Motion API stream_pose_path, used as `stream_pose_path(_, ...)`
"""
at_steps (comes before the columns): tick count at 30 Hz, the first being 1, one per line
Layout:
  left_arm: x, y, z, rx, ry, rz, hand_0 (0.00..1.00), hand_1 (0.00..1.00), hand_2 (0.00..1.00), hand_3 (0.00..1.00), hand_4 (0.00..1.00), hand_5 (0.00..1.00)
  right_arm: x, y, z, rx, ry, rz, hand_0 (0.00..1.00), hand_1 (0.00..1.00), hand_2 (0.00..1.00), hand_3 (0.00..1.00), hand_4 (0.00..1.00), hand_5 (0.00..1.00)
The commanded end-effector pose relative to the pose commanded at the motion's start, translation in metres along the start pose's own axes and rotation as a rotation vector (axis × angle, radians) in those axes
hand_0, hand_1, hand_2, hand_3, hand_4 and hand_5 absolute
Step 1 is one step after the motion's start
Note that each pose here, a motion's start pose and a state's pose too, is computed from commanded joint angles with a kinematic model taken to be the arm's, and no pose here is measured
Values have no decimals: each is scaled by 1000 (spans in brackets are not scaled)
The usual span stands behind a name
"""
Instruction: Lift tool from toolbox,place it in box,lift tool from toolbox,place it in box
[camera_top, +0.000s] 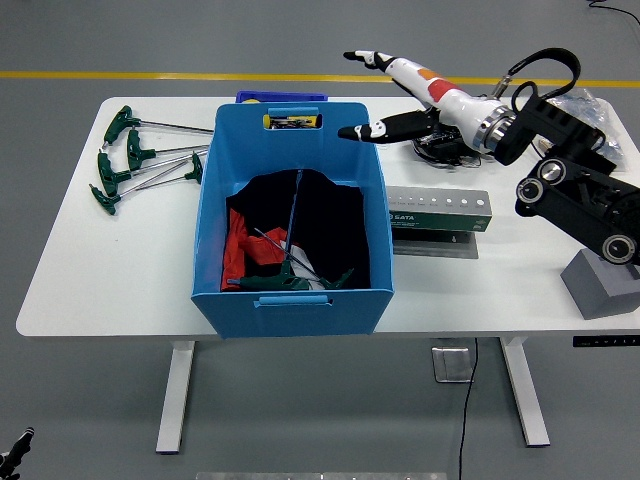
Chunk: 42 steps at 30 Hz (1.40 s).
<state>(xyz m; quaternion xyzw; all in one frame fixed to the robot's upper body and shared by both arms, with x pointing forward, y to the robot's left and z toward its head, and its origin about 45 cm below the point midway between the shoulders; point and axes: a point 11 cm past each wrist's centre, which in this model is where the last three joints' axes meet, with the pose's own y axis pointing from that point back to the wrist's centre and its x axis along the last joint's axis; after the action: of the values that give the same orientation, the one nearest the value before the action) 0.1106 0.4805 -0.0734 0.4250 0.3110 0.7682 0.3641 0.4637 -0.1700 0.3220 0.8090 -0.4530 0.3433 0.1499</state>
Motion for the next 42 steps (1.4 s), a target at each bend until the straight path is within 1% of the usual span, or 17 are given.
stream_pose_path(2,-1,0,-1,2,-1,-1,888,901,907,750,698,788,12,9,7,3,-103,48,998,998,998,998,998,625)
stream_pose_path(3,-1,0,-2,3,-1,-2,888,900,906,751,698,788,18,15,11,8,-157,79,998,998,998,998,998,671)
stream_pose_path(6,-1,1,-4,5,-3,-3,888,900,906,751,698,788,35,33,21,30,-295,162,998,998,998,998,998,671)
stream_pose_path(8,-1,1,-5,9,-4,-3,888,900,906,751,698,788,43,43,28,32,-389,213,998,998,998,998,998,671)
stream_pose_path(9,-1,1,-7,12,-5,-3,888,900,907,750,698,788,47,48,32,32,-433,233,998,996,998,998,998,713)
stream_pose_path(11,-1,1,-9,18,-7,-3,888,900,907,750,698,788,54,57,39,32,-526,277,998,996,998,998,998,713)
stream_pose_path(13,-1,2,-11,22,-8,-2,888,900,907,750,698,788,59,65,44,32,-589,308,998,996,998,998,998,713)
stream_pose_path(14,-1,2,-12,23,-9,-2,888,900,907,750,698,788,61,69,47,31,-601,318,998,996,998,998,998,713)
stream_pose_path(15,-1,2,-13,24,-10,-2,888,901,907,751,698,787,62,73,49,29,-607,323,998,990,998,998,998,771)
stream_pose_path(20,-1,2,-12,22,-15,-4,888,901,907,751,698,787,65,91,61,6,-631,330,998,990,998,998,998,771)
stream_pose_path(21,-1,2,-12,22,-17,-5,888,900,907,752,698,788,65,96,65,-2,-635,331,998,964,997,998,998,891)
stream_pose_path(26,-2,2,-12,23,-23,-7,888,900,907,752,698,788,64,114,78,-35,-656,334,998,964,997,998,998,891)
stream_pose_path(27,-2,2,-12,23,-23,-7,888,900,907,752,698,788,65,116,80,-38,-659,338,998,959,980,998,998,983)
stream_pose_path(30,-3,2,-13,24,-24,-8,888,900,907,752,698,788,66,126,89,-54,-675,363,998,959,980,998,998,983)
stream_pose_path(34,-2,2,-13,27,-24,-7,888,900,907,752,698,788,65,134,100,-77,-680,388,998,956,978,998,998,998)
stream_pose_path(42,-4,2,-10,21,-20,-10,888,900,907,752,697,790,56,145,116,-128,-663,391,998,954,976,998,998,998)
